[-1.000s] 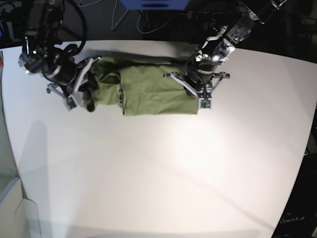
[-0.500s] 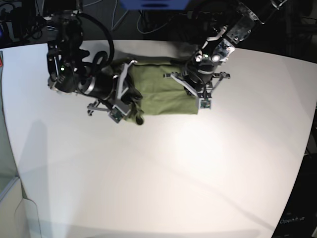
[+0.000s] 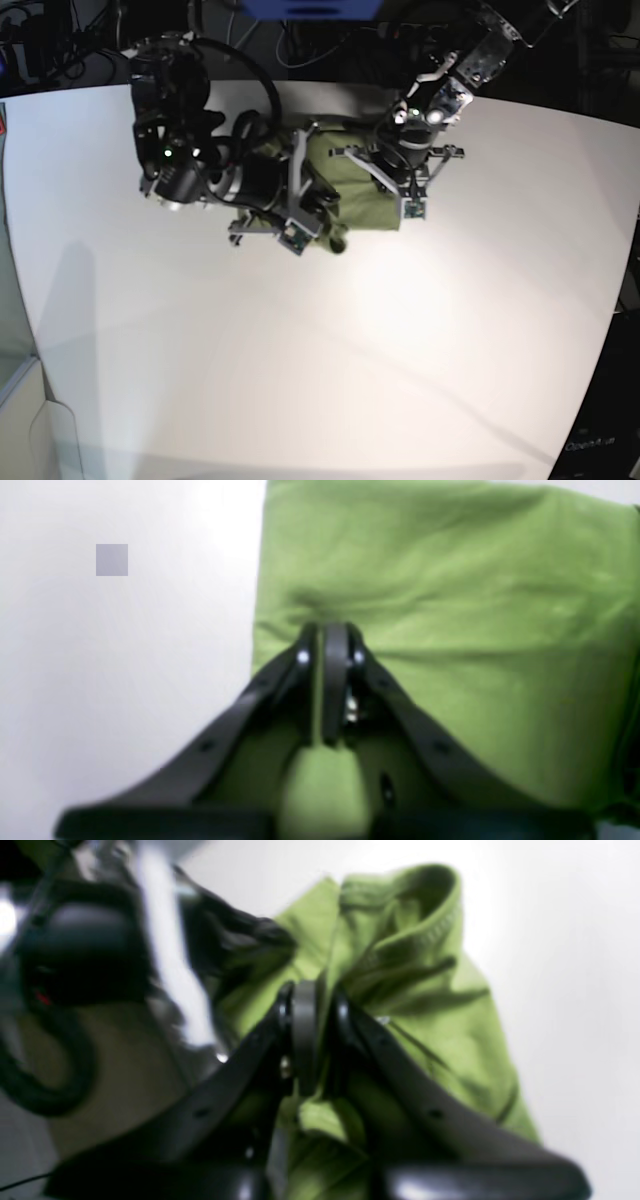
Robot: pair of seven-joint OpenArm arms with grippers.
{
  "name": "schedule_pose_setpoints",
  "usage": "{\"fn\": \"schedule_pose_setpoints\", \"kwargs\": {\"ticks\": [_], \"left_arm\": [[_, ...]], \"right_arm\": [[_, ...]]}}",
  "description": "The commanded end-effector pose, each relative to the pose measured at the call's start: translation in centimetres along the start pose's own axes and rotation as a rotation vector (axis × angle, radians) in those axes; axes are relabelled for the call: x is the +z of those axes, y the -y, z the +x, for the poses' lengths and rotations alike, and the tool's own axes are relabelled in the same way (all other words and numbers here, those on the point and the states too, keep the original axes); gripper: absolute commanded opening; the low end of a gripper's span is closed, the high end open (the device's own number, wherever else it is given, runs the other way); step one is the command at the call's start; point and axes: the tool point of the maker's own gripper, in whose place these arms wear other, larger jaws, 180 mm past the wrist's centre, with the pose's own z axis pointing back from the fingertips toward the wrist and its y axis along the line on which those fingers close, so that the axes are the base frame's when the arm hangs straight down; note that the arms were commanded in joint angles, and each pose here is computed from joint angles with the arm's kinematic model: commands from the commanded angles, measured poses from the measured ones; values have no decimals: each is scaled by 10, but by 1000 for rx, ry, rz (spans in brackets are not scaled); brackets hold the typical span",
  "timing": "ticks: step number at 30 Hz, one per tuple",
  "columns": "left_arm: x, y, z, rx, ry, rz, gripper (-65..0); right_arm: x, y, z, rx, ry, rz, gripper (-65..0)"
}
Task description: Fold the T-shirt properly
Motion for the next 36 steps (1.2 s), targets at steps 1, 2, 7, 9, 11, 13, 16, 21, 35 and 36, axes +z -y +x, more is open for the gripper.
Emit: {"fn": "schedule_pose_setpoints", "kwargs": {"ticks": [1, 2, 7, 9, 11, 13, 16, 21, 35, 36], "left_arm": [[1, -6, -32, 35, -142, 25, -626], [1, -5, -32, 38, -143, 23, -626], [9, 6, -20, 50, -108, -14, -626], [14, 10, -12, 57, -89, -31, -627], [19, 16, -3, 60, -65, -53, -627], [25, 21, 6, 64, -41, -74, -627], [28, 25, 15, 68, -17, -91, -627], [28, 28, 31, 72, 13, -101, -627], [51, -41, 22, 184, -8, 22, -627], [51, -47, 23, 193, -7, 37, -627]], "right_arm": [[2, -2, 13, 10, 50, 6, -644], [2, -3, 12, 11, 48, 11, -644], [0, -9, 11, 1, 66, 24, -644], [0, -10, 11, 0, 66, 25, -644], [0, -10, 11, 0, 66, 25, -644], [0, -10, 11, 1, 65, 26, -644], [0, -10, 10, 0, 63, 27, -644], [0, -12, 6, -6, 57, 29, -644], [1, -9, 8, 2, 59, 24, -643], [0, -10, 9, 1, 62, 26, -643]]}}
